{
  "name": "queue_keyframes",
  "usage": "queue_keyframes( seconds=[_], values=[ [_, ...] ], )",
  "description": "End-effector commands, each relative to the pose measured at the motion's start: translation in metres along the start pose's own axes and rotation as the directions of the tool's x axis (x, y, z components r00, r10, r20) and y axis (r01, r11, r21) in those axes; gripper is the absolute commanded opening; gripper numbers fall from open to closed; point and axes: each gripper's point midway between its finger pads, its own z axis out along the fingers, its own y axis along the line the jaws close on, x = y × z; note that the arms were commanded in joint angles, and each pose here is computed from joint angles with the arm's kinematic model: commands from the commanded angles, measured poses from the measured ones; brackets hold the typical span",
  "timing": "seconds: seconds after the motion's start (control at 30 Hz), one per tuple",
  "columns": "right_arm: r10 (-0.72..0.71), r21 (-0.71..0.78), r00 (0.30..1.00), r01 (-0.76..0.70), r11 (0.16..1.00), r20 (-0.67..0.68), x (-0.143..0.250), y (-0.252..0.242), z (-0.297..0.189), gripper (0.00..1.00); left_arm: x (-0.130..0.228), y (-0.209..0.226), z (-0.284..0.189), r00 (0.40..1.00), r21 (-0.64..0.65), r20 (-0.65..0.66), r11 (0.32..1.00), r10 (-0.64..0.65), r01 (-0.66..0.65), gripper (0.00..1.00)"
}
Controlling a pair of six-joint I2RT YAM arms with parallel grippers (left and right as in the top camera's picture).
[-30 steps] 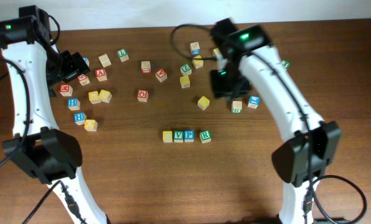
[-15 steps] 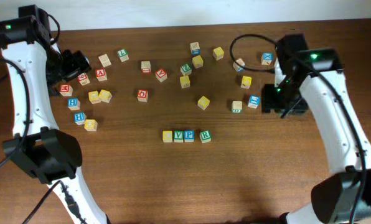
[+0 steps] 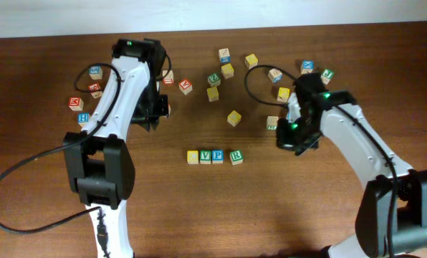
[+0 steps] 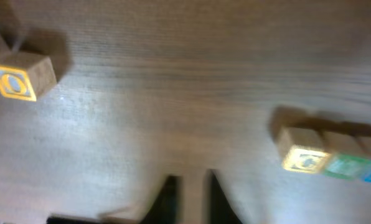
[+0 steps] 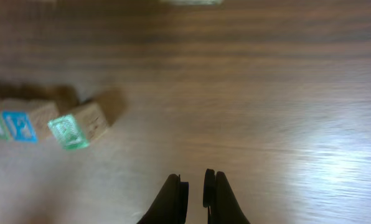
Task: Spell out CVPR
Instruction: 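Bring both grippers down to the ends of the block row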
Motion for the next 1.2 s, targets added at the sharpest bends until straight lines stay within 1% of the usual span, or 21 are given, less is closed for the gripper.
queue_keyframes(
  seconds=[0.0, 0.1, 0.17, 0.2, 0.23, 0.3, 0.33, 0.4, 0.47, 0.5, 0.53, 0.57, 0.6, 0.67, 0.7, 0.73, 0.8, 1.0, 1.03, 1.1, 1.17],
  values=[
    [0.008, -0.047, 1.0, -0.008, 0.999, 0.004, 0.005, 0.031, 0.021, 0.04, 0.028, 0.008, 0.045, 0.99, -0.062, -0.139, 0.998, -0.029, 0.021, 0.0],
    [0.019, 0.013, 0.998, -0.02, 1.0, 0.052, -0.004, 0.044, 0.042, 0.04, 0.03, -0.009, 0.067, 0.987, 0.028, -0.159, 0.999, -0.03, 0.034, 0.0],
    [0.011, 0.026, 0.999, -0.012, 1.0, 0.037, -0.004, 0.046, 0.055, 0.04, 0.032, -0.022, 0.08, 0.985, 0.089, -0.168, 0.995, -0.023, 0.039, 0.0],
    [0.014, 0.038, 1.0, -0.015, 0.999, 0.027, -0.003, 0.043, 0.061, 0.09, 0.032, -0.03, 0.085, 0.987, 0.108, -0.162, 0.994, -0.012, 0.03, 0.0],
    [0.017, 0.056, 1.0, -0.018, 0.998, 0.021, -0.003, 0.039, 0.065, 0.09, 0.033, -0.038, 0.088, 0.987, 0.124, -0.158, 0.992, 0.005, 0.014, 0.0],
    [0.019, 0.06, 1.0, -0.02, 0.998, 0.011, -0.002, 0.038, 0.068, 0.07, 0.038, -0.046, 0.087, 0.986, 0.121, -0.156, 0.992, 0.057, -0.038, 0.0],
    [0.02, 0.061, 1.0, -0.02, 0.998, 0.009, -0.001, 0.038, 0.068, 0.07, 0.046, -0.046, 0.086, 0.98, 0.111, -0.183, 0.992, 0.073, -0.053, 0.0],
    [0.02, 0.062, 1.0, -0.021, 0.998, 0.009, -0.001, 0.038, 0.068, 0.07, 0.054, -0.043, 0.077, 0.978, 0.107, -0.196, 0.993, 0.072, -0.051, 0.0],
    [0.021, 0.064, 1.0, -0.021, 0.998, 0.011, -0.002, 0.037, 0.068, 0.07, 0.056, -0.04, 0.044, 0.992, 0.133, -0.107, 0.989, 0.072, -0.057, 0.0],
    [0.02, 0.064, 1.0, -0.021, 0.998, 0.011, -0.002, 0.037, 0.068, 0.07, 0.065, -0.037, 0.023, 0.995, 0.141, -0.06, 0.988, 0.078, -0.069, 0.0],
    [0.021, 0.065, 1.0, -0.021, 0.998, 0.011, -0.002, 0.037, 0.068, 0.07, 0.069, -0.036, 0.018, 0.996, 0.131, -0.026, 0.988, 0.086, -0.082, 0.0],
    [0.021, 0.065, 1.0, -0.021, 0.998, 0.01, -0.001, 0.037, 0.068, 0.07, 0.073, -0.028, 0.021, 0.998, 0.083, 0.025, 0.995, 0.055, -0.057, 0.0],
    [0.021, 0.066, 1.0, -0.022, 0.998, 0.008, -0.001, 0.037, 0.068, 0.14, 0.077, -0.025, 0.032, 0.998, 0.066, 0.057, 0.998, 0.02, -0.024, 0.0],
    [0.021, 0.065, 1.0, -0.022, 0.998, 0.007, -0.001, 0.037, 0.068, 0.13, 0.069, -0.036, 0.061, 0.994, 0.138, 0.106, 0.99, -0.002, -0.012, 0.0],
    [0.021, 0.065, 1.0, -0.022, 0.998, 0.007, -0.001, 0.037, 0.068, 0.08, 0.06, -0.043, 0.066, 0.991, 0.186, 0.135, 0.982, -0.013, -0.012, 0.0],
    [0.022, 0.062, 1.0, -0.022, 0.998, 0.006, -0.001, 0.037, 0.068, 0.05, 0.053, -0.044, 0.067, 0.987, 0.194, 0.162, 0.981, -0.019, -0.013, 0.0],
    [0.017, 0.056, 1.0, -0.017, 0.998, 0.001, 0.001, 0.04, 0.069, 0.04, 0.037, -0.05, 0.063, 0.973, 0.216, 0.229, 0.976, -0.027, -0.024, 0.0],
    [-0.02, 0.071, 0.997, 0.025, 0.997, -0.069, 0.017, 0.049, 0.093, 0.04, 0.035, -0.052, 0.082, 0.983, 0.204, 0.183, 0.979, -0.027, -0.011, 0.0],
    [-0.018, 0.062, 0.997, 0.023, 0.998, -0.082, 0.019, 0.05, 0.096, 0.04, 0.036, -0.052, 0.087, 0.985, 0.199, 0.171, 0.98, -0.026, -0.009, 0.0],
    [-0.021, -0.01, 0.995, 0.02, 1.0, -0.101, 0.021, 0.063, 0.097, 0.04, 0.035, -0.054, 0.092, 0.987, 0.2, 0.16, 0.98, -0.024, -0.008, 0.0],
    [-0.025, -0.027, 0.994, 0.023, 0.999, -0.104, 0.022, 0.067, 0.097, 0.04, 0.035, -0.056, 0.094, 0.987, 0.201, 0.157, 0.98, -0.02, -0.013, 0.0]
  ],
)
